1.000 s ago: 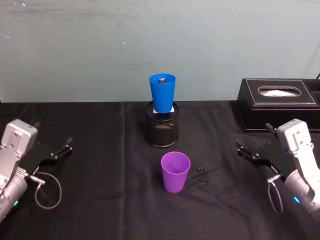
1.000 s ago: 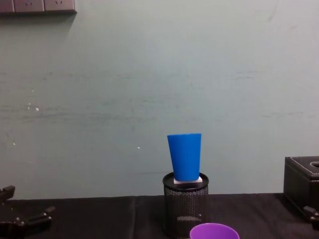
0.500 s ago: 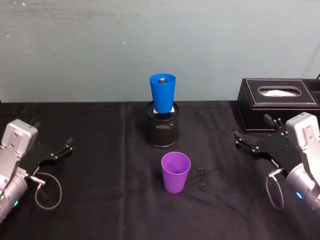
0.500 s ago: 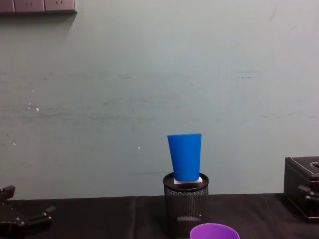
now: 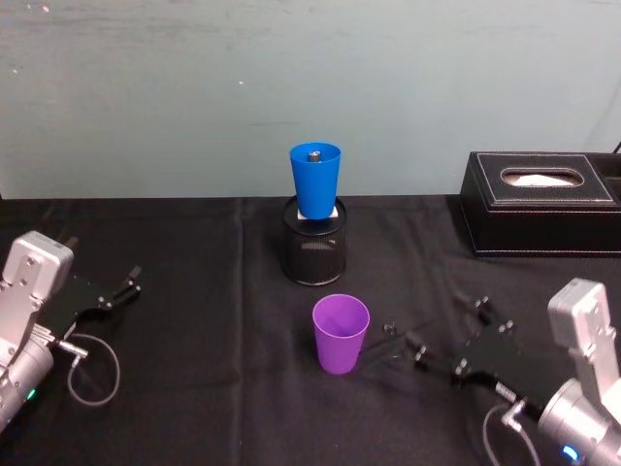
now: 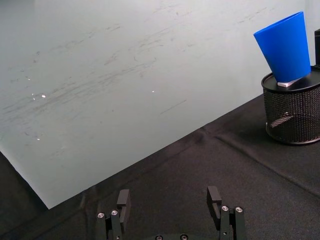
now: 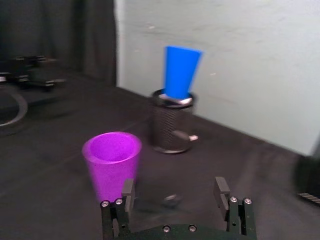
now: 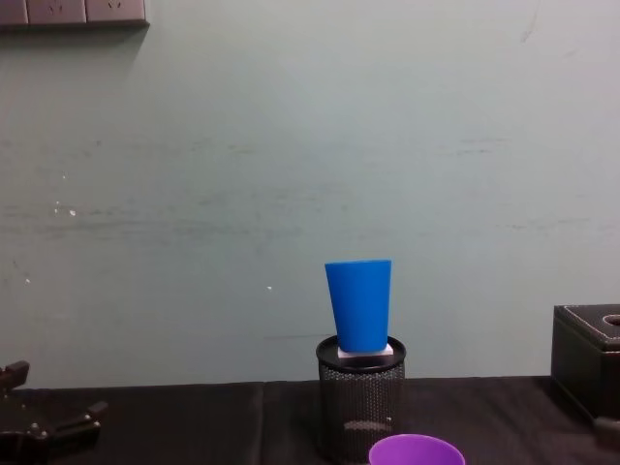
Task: Pick up one cup with a gripper and tap it against the other cup.
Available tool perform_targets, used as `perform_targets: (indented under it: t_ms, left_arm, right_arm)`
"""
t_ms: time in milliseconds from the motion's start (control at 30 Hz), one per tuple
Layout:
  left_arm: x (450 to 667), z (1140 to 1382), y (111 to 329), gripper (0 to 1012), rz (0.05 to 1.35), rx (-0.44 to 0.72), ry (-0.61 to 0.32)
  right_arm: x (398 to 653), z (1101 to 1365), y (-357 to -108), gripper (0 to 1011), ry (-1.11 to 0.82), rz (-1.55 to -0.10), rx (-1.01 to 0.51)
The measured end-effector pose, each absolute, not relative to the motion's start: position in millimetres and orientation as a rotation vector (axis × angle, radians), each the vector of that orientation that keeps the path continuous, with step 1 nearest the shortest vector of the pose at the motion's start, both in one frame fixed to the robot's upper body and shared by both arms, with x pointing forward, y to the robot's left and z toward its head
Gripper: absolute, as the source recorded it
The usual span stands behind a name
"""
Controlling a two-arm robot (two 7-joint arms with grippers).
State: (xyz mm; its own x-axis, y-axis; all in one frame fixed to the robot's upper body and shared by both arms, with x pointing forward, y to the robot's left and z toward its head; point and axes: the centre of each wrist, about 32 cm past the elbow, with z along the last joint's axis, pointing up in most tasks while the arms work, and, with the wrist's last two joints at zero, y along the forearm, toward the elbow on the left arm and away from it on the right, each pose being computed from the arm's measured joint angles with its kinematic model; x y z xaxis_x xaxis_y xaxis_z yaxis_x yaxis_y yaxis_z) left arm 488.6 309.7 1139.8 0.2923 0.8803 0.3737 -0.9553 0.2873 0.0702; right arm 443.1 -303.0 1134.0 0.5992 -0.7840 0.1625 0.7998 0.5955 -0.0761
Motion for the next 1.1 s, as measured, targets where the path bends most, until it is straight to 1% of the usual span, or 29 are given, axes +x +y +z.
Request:
perform_targets:
  t_ms: [167, 400, 733, 1100]
  left_arm:
    - [488.6, 1139.8, 309.7, 1000, 1.248, 0.305, -0.285]
    - [488.6, 1139.8, 309.7, 1000, 1.248, 0.304, -0.285]
    - [488.6, 1139.8, 309.7, 1000, 1.248, 0.304, -0.285]
    - [488.6, 1139.8, 309.7, 1000, 1.248, 0.304, -0.285]
  right_arm:
    - [438.6, 1128.2, -292.5, 1003, -0.083, -0.845, -0.136]
    - [444.2, 1126.7, -276.5, 1003, -0.058, -0.797, -0.128]
    - [465.5, 1123.4, -250.2, 1003, -0.061, -0.77, -0.147]
    - [485.0, 1121.2, -233.6, 1003, -0.068, -0.785, -0.148]
